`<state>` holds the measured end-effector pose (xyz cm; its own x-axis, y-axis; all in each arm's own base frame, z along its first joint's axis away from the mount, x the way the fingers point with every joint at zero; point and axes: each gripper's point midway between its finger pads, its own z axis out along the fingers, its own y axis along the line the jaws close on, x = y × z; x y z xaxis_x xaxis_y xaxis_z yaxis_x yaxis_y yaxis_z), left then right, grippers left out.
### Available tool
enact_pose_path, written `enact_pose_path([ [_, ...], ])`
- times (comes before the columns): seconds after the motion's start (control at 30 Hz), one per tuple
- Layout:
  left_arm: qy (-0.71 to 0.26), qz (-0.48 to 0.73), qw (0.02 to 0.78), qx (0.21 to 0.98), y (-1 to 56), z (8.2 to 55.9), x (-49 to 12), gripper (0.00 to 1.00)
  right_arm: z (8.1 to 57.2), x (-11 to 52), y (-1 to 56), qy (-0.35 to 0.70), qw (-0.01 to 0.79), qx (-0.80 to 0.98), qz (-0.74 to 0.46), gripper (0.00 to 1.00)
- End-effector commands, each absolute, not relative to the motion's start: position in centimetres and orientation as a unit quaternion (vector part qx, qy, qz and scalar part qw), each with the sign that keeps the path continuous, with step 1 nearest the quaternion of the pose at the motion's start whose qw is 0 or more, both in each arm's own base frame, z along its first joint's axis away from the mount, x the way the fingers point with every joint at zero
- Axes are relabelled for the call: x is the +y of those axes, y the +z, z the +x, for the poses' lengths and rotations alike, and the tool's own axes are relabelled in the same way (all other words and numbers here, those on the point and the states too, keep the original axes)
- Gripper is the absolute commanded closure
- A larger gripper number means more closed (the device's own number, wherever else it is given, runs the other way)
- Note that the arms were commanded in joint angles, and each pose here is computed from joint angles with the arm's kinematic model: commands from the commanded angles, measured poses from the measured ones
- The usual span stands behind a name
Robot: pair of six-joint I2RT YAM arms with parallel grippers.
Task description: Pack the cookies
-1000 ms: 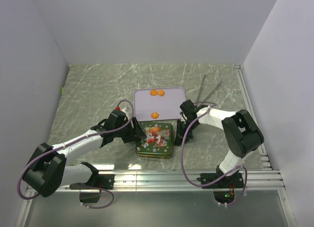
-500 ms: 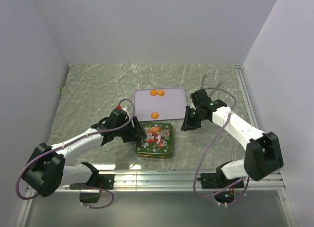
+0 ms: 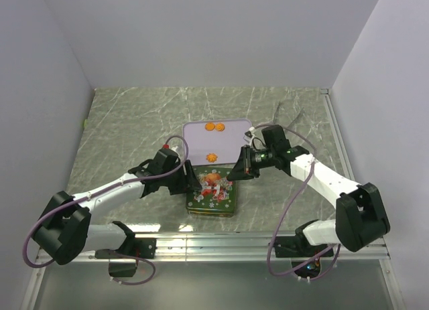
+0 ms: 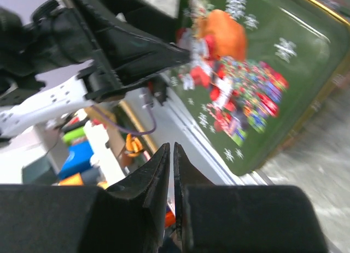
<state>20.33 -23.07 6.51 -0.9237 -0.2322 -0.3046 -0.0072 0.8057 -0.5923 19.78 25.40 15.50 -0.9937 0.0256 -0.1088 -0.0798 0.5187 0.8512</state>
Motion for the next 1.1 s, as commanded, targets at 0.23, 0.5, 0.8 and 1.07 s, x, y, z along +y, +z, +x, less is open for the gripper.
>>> enact_pose_path([
  [0.23, -0.317, -0.049, 0.206, 0.924, 8.2, 21.1, -24.1, 0.34, 17.5, 25.4, 3.2, 0.474, -0.097, 0.871, 0.083, 0.97],
  [0.5, -0.321, -0.057, 0.207, 0.922, 7.9, 21.0, -24.1, 0.34, 17.9, 24.9, 1.9, 0.446, -0.089, 0.886, 0.086, 0.97],
  [0.8, -0.314, -0.057, 0.212, 0.924, 8.0, 21.6, -24.2, 0.33, 20.3, 24.5, 7.3, 0.423, -0.001, 0.904, 0.054, 0.93],
  [1.07, -0.298, -0.063, 0.243, 0.921, 9.9, 22.6, -23.5, 0.27, 23.7, 24.0, 15.7, 0.411, 0.126, 0.903, 0.006, 0.86],
])
